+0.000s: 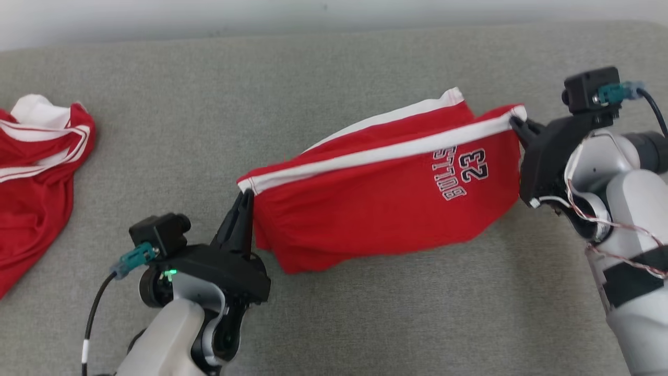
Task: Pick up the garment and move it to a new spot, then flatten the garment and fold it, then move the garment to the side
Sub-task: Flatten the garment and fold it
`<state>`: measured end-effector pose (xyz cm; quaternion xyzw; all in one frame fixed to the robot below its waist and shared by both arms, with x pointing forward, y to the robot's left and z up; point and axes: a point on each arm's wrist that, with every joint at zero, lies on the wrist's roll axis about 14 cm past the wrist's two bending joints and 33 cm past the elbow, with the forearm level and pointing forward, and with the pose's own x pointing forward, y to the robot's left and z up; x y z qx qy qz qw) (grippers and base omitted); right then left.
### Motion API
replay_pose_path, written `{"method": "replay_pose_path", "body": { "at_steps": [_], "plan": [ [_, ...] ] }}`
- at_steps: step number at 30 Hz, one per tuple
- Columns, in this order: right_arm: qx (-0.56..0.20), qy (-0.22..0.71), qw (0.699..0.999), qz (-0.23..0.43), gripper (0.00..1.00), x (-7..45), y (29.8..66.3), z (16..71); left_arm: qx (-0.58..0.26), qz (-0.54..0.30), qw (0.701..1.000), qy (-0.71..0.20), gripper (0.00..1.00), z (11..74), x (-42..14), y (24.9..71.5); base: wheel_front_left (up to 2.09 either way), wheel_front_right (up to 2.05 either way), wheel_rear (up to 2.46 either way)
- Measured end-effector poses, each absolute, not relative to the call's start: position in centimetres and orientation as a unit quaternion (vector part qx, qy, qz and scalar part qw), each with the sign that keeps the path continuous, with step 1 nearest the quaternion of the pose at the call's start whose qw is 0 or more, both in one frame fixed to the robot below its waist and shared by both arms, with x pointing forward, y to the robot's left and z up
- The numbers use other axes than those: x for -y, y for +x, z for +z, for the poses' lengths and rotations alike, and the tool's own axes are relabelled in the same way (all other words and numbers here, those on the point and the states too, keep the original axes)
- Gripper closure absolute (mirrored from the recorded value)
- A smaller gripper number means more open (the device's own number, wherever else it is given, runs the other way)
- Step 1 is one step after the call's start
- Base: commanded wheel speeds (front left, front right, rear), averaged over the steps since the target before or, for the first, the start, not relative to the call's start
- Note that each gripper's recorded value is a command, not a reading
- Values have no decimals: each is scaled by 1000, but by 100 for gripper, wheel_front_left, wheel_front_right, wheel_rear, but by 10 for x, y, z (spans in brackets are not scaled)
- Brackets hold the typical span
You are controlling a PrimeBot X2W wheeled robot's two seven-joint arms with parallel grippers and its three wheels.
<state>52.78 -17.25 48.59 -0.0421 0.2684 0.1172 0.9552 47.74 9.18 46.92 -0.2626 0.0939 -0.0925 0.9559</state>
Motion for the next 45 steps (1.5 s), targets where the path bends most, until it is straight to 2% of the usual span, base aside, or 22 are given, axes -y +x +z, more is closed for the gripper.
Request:
{"method": "replay_pose_path", "body": {
  "at_steps": [10,11,12,13,14,21,26,35,45],
  "plan": [
    [-261,-45,956,125,100,153,569,465,-103,-71,958,-256,100,455,-99,495,0,0,0],
    [-260,-43,956,128,75,150,571,462,-106,-68,958,-256,100,453,-100,496,0,0,0],
    [-259,-39,956,130,49,146,573,460,-109,-66,958,-255,89,451,-101,496,0,0,0],
    [-260,-35,956,134,0,141,574,458,-112,-68,958,-255,22,449,-100,496,0,0,0],
    [-259,-35,956,137,0,138,575,457,-111,-66,958,-255,0,449,-101,496,0,0,0],
    [-209,-21,968,135,0,137,581,480,-72,-53,965,-247,0,466,-111,497,0,0,0],
    [-202,-4,972,123,0,147,575,491,-44,-31,975,-217,0,478,-132,490,0,0,0],
    [-248,25,965,80,0,182,552,473,38,-9,992,-119,0,512,-170,458,0,0,0],
    [-311,52,947,63,0,188,550,427,14,21,998,-50,0,483,-203,418,0,0,0]
  ]
}}
